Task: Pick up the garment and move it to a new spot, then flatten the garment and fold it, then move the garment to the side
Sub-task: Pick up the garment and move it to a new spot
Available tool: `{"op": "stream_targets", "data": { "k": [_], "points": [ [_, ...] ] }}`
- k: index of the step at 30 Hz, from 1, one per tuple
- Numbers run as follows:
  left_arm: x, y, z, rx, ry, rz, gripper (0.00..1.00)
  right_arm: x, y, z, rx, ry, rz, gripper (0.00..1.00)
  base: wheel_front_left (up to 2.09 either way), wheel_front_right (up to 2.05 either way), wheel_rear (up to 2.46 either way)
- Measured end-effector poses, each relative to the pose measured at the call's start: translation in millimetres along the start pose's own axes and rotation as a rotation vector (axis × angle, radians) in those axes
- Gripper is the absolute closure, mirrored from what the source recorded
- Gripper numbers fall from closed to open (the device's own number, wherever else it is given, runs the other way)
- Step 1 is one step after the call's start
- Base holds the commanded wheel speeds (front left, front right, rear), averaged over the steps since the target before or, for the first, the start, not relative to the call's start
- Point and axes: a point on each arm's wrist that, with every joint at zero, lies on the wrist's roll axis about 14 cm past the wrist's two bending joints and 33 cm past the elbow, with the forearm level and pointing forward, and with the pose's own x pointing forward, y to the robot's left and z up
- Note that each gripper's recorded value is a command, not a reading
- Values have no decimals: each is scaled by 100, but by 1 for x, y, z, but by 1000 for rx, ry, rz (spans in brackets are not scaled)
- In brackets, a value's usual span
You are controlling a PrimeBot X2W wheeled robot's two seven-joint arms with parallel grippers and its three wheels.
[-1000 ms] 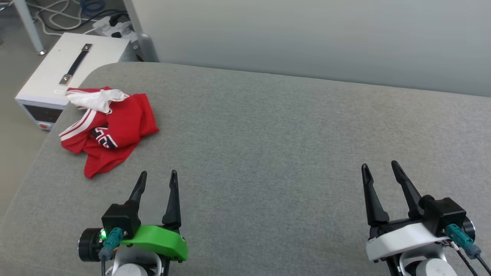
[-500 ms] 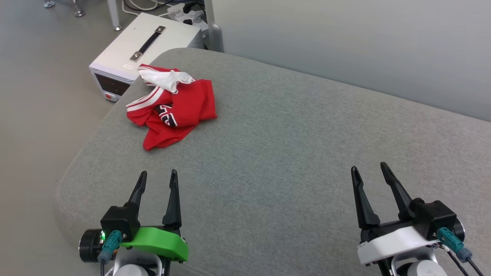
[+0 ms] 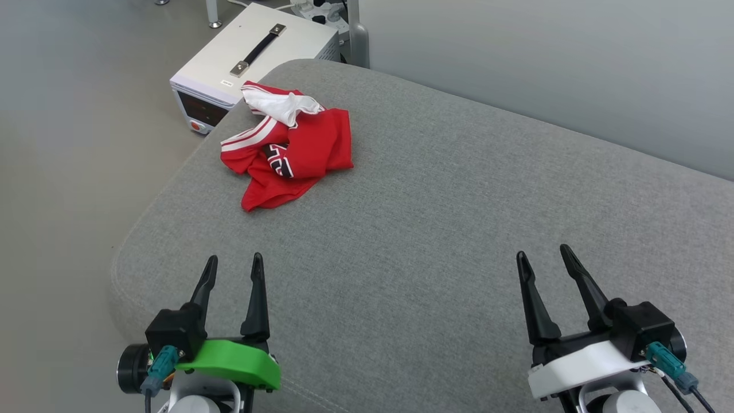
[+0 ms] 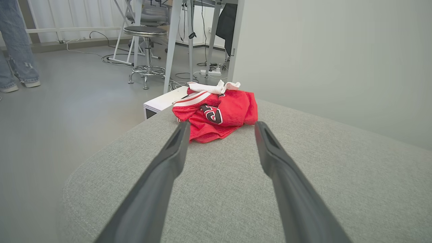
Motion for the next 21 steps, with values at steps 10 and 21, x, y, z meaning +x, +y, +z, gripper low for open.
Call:
{"op": "stream_targets", "data": {
  "k": [10, 21],
  "points": [
    [37, 2, 4, 15, -10, 3, 0, 7, -13, -4, -35, -5, 5, 0, 0, 0, 0],
    [156, 3, -34, 137, 238, -93, 0, 23, -56, -11, -85, -33, -13, 0, 0, 0, 0]
  ]
}}
